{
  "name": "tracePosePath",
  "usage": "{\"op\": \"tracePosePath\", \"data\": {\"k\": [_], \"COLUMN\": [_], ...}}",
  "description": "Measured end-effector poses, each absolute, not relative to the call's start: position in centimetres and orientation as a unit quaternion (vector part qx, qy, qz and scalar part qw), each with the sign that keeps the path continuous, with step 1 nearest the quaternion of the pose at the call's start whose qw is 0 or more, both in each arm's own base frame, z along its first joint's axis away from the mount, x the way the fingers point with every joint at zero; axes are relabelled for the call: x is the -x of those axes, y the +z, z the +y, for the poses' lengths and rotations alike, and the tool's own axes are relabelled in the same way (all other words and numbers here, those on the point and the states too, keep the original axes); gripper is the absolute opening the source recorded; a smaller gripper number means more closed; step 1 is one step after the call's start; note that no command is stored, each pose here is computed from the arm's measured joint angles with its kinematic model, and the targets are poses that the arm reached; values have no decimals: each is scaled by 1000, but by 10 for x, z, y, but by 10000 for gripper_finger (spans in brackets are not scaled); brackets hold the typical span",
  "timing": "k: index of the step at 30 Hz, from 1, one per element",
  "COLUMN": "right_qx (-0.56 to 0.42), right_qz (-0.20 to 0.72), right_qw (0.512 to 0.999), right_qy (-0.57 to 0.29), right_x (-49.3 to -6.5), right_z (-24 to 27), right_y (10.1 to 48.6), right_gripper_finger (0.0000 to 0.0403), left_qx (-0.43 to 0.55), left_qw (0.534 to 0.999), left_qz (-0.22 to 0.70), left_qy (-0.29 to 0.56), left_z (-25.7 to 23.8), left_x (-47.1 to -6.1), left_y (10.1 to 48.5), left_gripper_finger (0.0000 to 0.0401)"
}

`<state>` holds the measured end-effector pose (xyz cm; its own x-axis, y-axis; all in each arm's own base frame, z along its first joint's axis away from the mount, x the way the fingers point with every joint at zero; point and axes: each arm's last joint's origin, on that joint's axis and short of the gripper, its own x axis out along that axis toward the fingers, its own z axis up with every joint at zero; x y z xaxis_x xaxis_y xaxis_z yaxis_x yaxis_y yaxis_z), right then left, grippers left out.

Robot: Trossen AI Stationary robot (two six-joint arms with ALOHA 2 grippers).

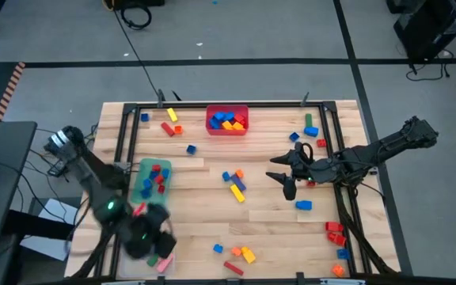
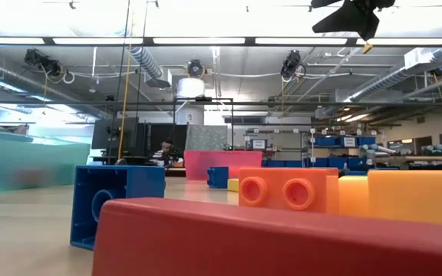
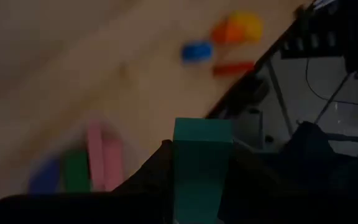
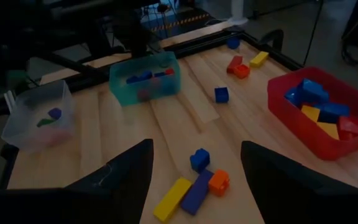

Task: Sort blocks by size
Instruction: Put the teal rectangle block into the transparent bin

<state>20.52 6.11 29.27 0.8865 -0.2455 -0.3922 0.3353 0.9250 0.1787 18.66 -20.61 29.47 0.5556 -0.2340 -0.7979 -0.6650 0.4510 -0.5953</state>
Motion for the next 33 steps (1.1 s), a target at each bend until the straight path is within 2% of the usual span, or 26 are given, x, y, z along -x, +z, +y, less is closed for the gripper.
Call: {"op": "tracePosePath", "data": {"k": [7,11,20,28,33], "right_qx": [-118,-122,-159,-177,-177], "right_qz": [185,179,146,140,140], "right_qw": [964,965,968,965,965], "right_qy": [-150,-149,-129,-130,-131], "right_x": [-205,-206,-209,-209,-209], "right_z": [61,61,63,63,63], "right_y": [293,294,301,301,301], "right_gripper_finger": [256,256,256,256,256], "left_qx": [499,466,386,344,348], "left_qw": [663,661,649,659,633], "left_qz": [516,544,626,646,678], "left_qy": [214,224,194,174,137], "left_z": [-244,-250,-250,-244,-245], "left_x": [-153,-147,-142,-137,-135], "left_y": [265,254,225,205,191], "left_gripper_finger": [124,127,130,135,156]}}
